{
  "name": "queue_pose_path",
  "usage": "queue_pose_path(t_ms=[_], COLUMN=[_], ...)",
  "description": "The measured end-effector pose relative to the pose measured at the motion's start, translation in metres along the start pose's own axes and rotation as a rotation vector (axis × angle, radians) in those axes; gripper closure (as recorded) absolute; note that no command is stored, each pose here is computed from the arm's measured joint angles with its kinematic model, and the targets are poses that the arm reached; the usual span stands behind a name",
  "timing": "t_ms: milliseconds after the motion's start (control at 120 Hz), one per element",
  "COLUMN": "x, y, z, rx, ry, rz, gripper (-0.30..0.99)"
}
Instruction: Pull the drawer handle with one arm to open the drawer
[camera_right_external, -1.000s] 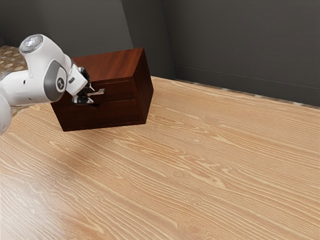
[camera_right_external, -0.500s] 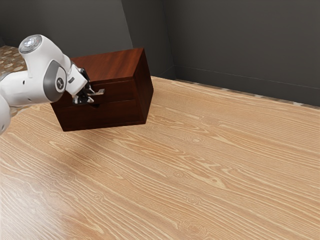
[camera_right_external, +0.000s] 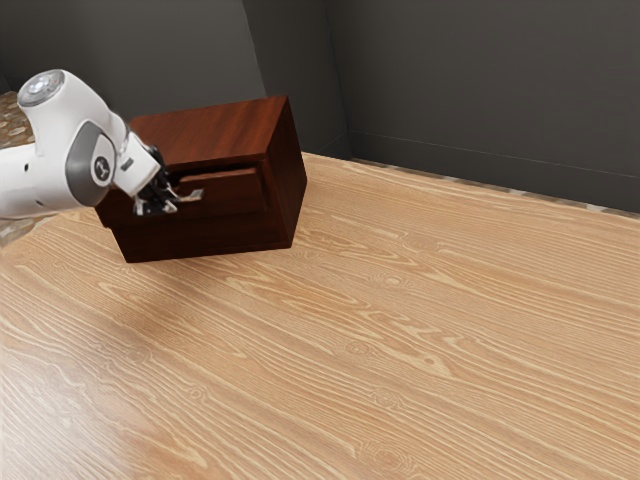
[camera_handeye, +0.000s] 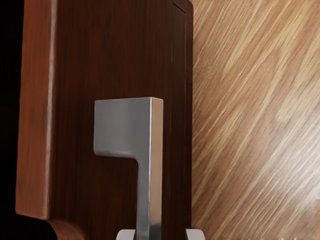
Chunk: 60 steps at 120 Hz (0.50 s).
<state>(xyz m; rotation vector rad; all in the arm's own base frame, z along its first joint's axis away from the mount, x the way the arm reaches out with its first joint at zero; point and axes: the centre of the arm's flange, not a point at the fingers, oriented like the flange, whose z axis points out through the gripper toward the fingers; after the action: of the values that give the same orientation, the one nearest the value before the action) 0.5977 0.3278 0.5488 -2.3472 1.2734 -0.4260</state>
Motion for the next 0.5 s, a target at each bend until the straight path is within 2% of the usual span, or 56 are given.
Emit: queue_pose_path(t_ms=[500], x=[-0.004], y=[0.052], z=[-0.033], rx=[-0.057], ry=[0.037], rz=[-0.014], gripper=[0.64])
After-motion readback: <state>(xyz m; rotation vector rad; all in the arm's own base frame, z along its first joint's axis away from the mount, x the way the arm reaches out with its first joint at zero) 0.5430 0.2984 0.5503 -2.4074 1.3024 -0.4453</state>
